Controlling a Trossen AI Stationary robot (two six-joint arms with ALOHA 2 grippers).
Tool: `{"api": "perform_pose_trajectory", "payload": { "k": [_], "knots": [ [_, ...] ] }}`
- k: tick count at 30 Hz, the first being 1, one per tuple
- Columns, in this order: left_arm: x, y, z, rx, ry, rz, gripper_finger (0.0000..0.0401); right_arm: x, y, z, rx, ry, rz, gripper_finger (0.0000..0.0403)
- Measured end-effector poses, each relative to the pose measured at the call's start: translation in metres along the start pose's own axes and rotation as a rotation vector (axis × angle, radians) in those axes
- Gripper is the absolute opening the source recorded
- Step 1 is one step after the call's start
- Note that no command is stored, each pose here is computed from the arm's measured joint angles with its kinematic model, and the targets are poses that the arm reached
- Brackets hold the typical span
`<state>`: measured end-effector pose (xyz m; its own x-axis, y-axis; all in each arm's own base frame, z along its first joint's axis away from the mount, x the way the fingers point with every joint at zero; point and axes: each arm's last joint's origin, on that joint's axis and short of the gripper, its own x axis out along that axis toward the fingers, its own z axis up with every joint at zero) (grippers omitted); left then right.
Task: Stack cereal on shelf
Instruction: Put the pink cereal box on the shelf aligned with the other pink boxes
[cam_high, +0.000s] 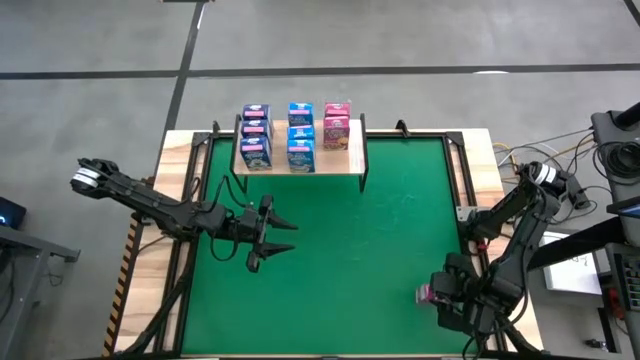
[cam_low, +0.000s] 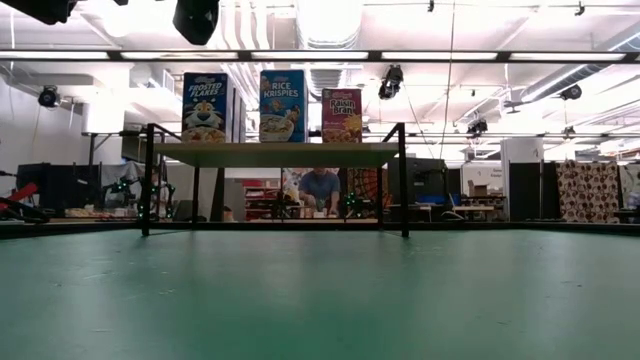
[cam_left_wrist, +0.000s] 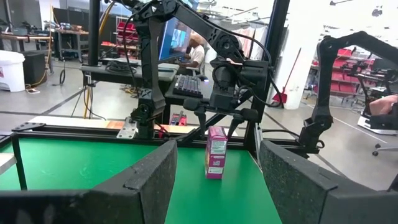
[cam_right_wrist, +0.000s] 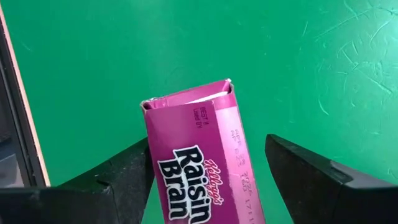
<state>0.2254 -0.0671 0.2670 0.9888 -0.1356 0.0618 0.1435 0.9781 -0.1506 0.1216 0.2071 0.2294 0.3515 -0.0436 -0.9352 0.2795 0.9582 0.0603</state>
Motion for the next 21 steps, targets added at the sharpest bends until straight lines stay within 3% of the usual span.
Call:
{"api": "perform_pose_trajectory", "payload": {
  "k": [11, 15, 21],
  "knots": [
    [0.000, 0.000, 0.000, 0.018, 0.000, 0.000, 0.0213, 0.000, 0.002, 0.001, -0.010, -0.009, 0.021, 0.0178],
    [0.000, 0.000, 0.000, 0.048, 0.000, 0.000, 0.0213, -0.005, 0.004, 0.009, 0.014, -0.028, 0.037, 0.0160],
    [0.000, 0.000, 0.000, 0.059, -0.002, 0.000, 0.0213, -0.022, 0.009, 0.044, 0.012, -0.125, 0.069, 0.0154]
  ]
}}
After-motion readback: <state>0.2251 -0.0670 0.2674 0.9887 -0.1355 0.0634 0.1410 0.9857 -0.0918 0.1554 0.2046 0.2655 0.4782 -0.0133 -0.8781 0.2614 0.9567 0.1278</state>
